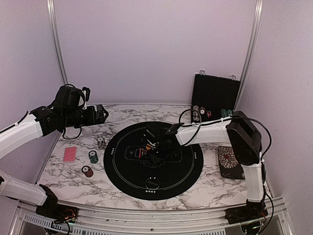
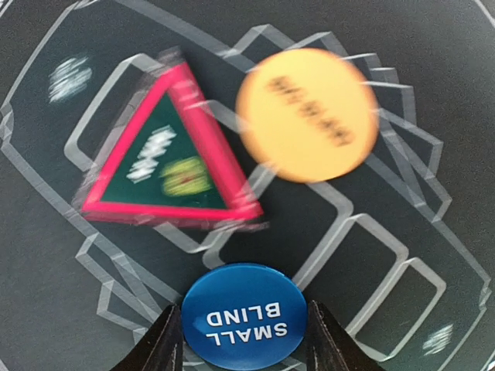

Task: Distribute texas hold em gaming equipment
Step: Move the small blind button to the small blind area, then move the big blind button to the big blind area.

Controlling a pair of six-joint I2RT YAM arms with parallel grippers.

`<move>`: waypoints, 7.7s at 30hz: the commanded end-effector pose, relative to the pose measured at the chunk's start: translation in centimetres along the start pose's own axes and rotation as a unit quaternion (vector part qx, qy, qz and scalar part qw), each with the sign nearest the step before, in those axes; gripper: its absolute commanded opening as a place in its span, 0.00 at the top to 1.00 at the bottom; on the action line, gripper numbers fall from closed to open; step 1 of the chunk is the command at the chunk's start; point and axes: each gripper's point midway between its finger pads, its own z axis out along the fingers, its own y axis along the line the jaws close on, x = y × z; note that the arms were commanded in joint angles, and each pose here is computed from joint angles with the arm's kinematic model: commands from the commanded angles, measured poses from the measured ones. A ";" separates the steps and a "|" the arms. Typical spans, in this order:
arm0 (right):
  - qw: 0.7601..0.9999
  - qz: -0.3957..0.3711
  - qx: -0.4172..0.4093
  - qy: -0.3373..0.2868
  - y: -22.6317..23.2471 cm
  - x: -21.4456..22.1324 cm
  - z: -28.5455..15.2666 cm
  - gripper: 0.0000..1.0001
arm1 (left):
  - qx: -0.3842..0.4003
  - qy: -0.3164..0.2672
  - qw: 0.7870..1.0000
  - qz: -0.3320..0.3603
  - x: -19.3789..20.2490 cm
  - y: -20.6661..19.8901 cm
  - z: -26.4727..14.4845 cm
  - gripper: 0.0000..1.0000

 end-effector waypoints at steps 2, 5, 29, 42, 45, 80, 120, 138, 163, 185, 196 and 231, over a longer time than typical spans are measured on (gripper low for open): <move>0.999 -0.025 -0.037 0.031 4.4 2.4 0.2 0.54 | 0.000 -0.002 1.000 -0.006 -0.1 0.4 -0.9 0.01; 0.997 -0.042 -0.051 0.028 6.4 2.1 0.0 0.54 | -0.001 -0.002 1.000 -0.006 0.0 0.4 -1.0 0.01; 0.990 -0.105 -0.063 -0.077 12.1 -8.9 6.8 0.49 | -0.006 -0.005 1.000 -0.003 -0.1 1.3 -2.0 0.01; 0.983 -0.099 -0.090 -0.125 11.7 -11.9 7.7 0.44 | -0.005 0.000 1.000 -0.012 0.0 1.2 -1.7 0.01; 0.982 -0.097 -0.093 -0.132 11.7 -12.4 7.7 0.44 | -0.004 0.001 1.000 -0.013 0.0 1.1 -1.6 0.01; 0.993 0.048 0.031 -0.103 -2.8 -13.6 0.7 0.41 | 0.004 0.003 1.000 -0.018 -0.1 0.7 -1.4 0.01; 0.996 0.062 -0.017 -0.055 -1.3 -8.8 3.0 0.38 | 0.004 0.013 1.000 -0.023 0.3 0.5 -0.4 0.01; 0.996 0.077 0.020 -0.042 -3.2 -6.9 3.2 0.45 | 0.004 0.016 1.000 -0.024 0.4 0.6 -0.3 0.01; 0.993 0.095 0.071 -0.026 -6.1 -3.8 2.1 0.51 | 0.005 0.017 1.000 -0.025 0.4 0.5 -0.1 0.01; 0.976 0.184 0.114 0.003 -14.0 6.3 -1.2 0.51 | 0.015 0.029 0.999 -0.031 0.6 -0.1 0.9 0.01; 0.972 0.199 0.127 0.011 -16.1 7.8 -1.4 0.51 | 0.016 0.030 0.999 -0.035 0.6 -0.2 1.0 0.01; 0.992 0.091 0.077 -0.032 -7.9 0.0 -3.6 0.34 | 0.017 0.017 0.999 -0.026 0.2 0.0 0.2 0.01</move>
